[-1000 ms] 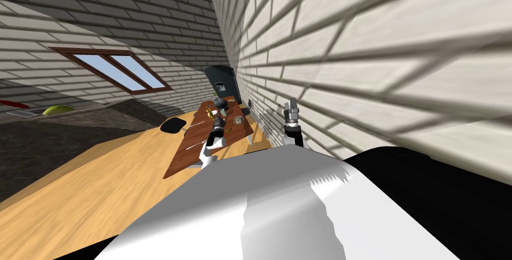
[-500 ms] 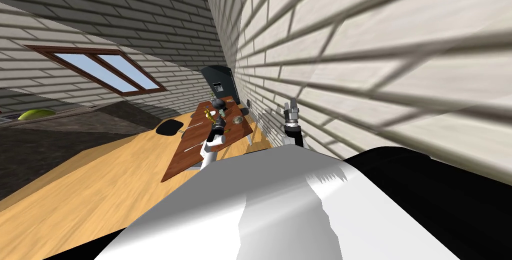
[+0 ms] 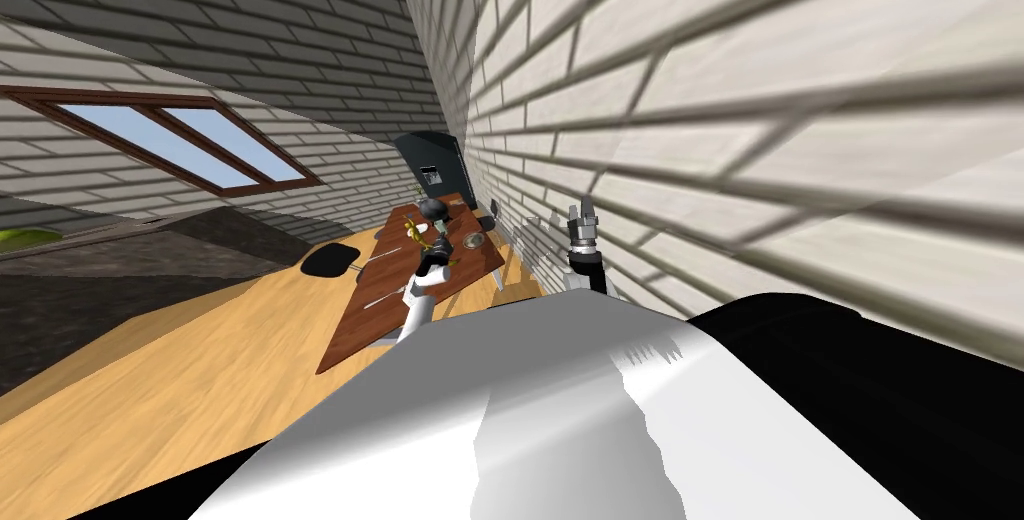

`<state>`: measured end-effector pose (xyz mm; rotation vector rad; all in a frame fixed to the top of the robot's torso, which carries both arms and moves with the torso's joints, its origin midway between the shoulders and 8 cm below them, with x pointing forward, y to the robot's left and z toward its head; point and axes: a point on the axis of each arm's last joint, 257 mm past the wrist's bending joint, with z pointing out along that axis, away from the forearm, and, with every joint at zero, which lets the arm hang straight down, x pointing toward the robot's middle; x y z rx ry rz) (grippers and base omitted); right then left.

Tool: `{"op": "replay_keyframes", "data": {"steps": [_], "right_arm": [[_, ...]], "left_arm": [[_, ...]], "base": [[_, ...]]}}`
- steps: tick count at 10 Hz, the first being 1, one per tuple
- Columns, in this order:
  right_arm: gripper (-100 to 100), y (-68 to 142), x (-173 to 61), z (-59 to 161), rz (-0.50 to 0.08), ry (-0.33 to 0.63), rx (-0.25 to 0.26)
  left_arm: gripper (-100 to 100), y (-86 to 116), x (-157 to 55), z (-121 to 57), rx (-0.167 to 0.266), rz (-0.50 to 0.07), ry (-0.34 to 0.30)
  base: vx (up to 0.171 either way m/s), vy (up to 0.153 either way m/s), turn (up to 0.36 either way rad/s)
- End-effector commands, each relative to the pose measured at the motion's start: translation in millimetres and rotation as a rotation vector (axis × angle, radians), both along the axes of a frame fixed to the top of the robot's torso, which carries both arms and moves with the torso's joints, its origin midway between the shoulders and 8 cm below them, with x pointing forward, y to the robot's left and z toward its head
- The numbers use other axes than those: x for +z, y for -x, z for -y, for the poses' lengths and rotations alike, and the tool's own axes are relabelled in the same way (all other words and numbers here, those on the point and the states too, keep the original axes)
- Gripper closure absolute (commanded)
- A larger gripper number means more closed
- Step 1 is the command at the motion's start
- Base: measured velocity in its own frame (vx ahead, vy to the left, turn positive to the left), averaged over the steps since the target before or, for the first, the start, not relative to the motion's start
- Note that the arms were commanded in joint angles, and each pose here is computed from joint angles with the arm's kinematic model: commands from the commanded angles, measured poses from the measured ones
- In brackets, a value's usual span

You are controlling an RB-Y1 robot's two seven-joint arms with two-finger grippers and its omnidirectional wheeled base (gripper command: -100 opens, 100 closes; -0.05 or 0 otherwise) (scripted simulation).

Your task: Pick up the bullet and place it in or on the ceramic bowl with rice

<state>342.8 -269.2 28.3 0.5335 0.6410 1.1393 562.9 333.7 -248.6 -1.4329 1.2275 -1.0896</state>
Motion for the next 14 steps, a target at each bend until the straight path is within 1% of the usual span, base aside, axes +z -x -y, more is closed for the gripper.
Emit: {"op": "replay_keyframes", "data": {"steps": [1, 2, 3, 4, 5, 6, 7, 8, 9, 10, 11, 12, 13, 14], "right_arm": [[0, 0, 0, 0, 0.0, 0.0, 0.0], [0, 0, 0, 0, 0.0, 0.0, 0.0], [0, 0, 0, 0, 0.0, 0.0, 0.0], [0, 0, 0, 0, 0.0, 0.0, 0.0], [0, 0, 0, 0, 0.0, 0.0, 0.0], [0, 0, 0, 0, 0.0, 0.0, 0.0], [0, 0, 0, 0, 0.0, 0.0, 0.0], [0, 0, 0, 0, 0.0, 0.0, 0.0], [0, 0, 0, 0, 0.0, 0.0, 0.0], [0, 0, 0, 0, 0.0, 0.0, 0.0], [0, 0, 0, 0, 0.0, 0.0, 0.0], [0, 0, 0, 0, 0.0, 0.0, 0.0], [0, 0, 0, 0, 0.0, 0.0, 0.0], [0, 0, 0, 0, 0.0, 0.0, 0.0]], "left_arm": [[-100, -6, -15, -9.2, 0.015, -0.059, 0.022], [-100, -3, -29, -11.6, 0.021, -0.088, 0.025], [-100, -8, -35, -18.0, 0.033, -0.126, 0.042], [-100, -5, -47, -20.0, 0.038, -0.152, 0.045], [-100, -10, -52, -26.7, 0.052, -0.183, 0.061], [-100, -6, -65, -28.5, 0.057, -0.215, 0.065], [-100, -9, -69, -35.3, 0.071, -0.248, 0.081], [-100, -5, -82, -37.2, 0.077, -0.277, 0.085], [-100, -7, -87, -44.5, 0.094, -0.316, 0.101], [-100, -3, -98, -46.1, 0.099, -0.337, 0.104], [-100, -2, -107, -54.3, 0.118, -0.383, 0.121], [-100, 1, -112, -55.1, 0.121, -0.395, 0.123], [-100, 2, -119, -63.1, 0.14, -0.436, 0.139], [-100, 5, -126, -64.1, 0.144, -0.451, 0.142]], "base": [[-0.012, 0.025, -0.082], [-0.009, 0.02, -0.063], [-0.011, 0.02, -0.097], [-0.009, 0.02, -0.056], [-0.011, 0.019, -0.1], [-0.005, 0.021, -0.051], [-0.007, 0.023, -0.096], [-0.006, 0.02, -0.049], [-0.005, 0.02, -0.087], [-0.001, 0.019, -0.055], [-0.001, 0.02, -0.094], [0.001, 0.021, -0.048], [0.002, 0.021, -0.094], [0.002, 0.02, -0.055]]}}
